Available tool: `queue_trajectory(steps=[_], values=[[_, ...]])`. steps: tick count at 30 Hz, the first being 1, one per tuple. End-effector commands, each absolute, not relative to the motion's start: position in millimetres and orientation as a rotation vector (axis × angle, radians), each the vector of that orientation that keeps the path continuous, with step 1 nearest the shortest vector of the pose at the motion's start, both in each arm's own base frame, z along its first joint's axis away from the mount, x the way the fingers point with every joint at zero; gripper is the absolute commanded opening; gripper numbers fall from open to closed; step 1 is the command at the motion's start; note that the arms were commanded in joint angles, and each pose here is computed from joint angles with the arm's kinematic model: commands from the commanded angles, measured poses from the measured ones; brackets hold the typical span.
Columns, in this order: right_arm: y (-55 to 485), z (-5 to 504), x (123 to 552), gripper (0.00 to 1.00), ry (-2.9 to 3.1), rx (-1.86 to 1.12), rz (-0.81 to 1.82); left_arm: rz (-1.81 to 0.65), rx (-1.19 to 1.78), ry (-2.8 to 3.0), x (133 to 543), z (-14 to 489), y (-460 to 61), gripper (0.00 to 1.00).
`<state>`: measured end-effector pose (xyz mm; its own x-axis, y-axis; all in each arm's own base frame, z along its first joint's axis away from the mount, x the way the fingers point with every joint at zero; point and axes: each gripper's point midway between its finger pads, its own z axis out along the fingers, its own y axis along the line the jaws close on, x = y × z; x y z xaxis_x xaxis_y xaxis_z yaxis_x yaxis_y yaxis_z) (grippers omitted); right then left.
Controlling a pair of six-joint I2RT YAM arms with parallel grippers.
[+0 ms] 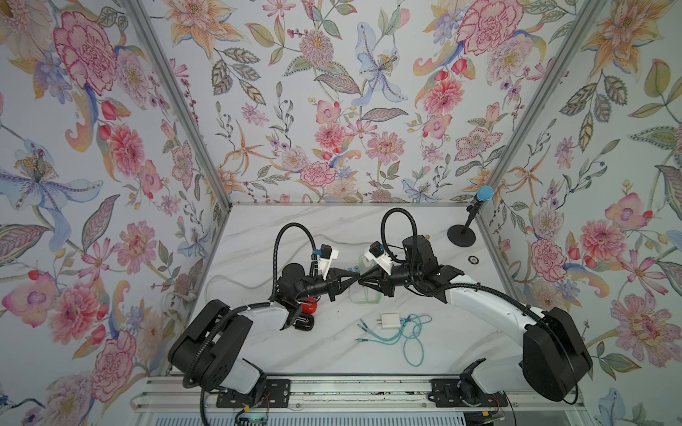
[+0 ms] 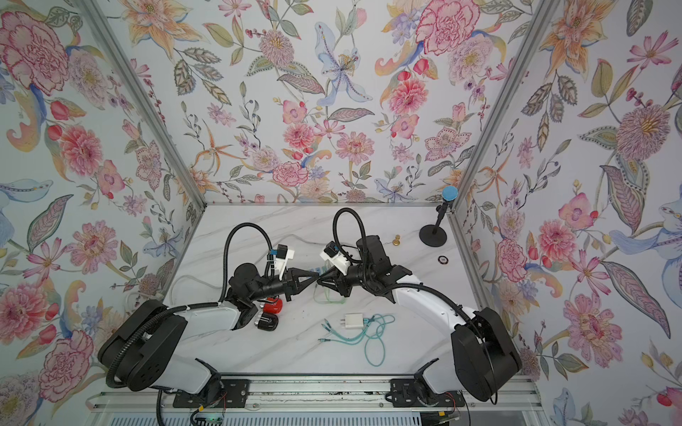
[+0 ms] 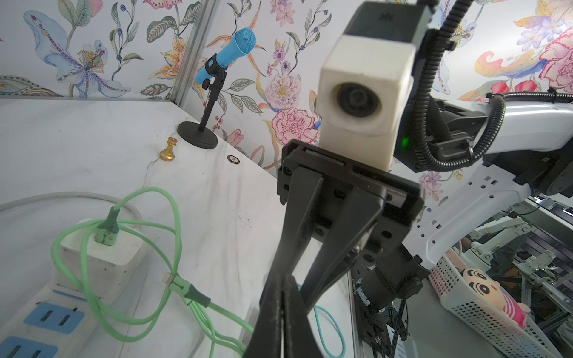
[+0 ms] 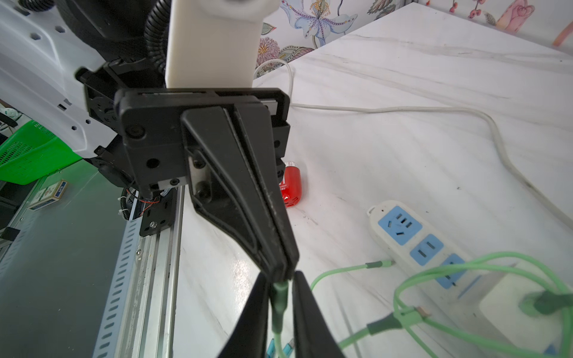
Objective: Charge the electric shaver
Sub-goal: Pick up the charging cable from the center of the board.
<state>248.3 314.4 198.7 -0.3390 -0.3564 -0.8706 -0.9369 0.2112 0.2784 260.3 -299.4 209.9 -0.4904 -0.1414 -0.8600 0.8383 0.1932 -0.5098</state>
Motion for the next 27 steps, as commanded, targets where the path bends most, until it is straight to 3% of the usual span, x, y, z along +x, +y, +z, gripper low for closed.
queue_trajectory(steps=[1,27], values=[[314.5,211.8,251.6,0.17,1.777,-1.203,1.088,-1.464,0.718,1.549,255.8,222.6,-304.5,0.0],[316.6,199.1,253.8,0.2,1.804,-1.201,1.108,-1.459,0.717,1.541,255.8,226.9,-304.0,0.0]])
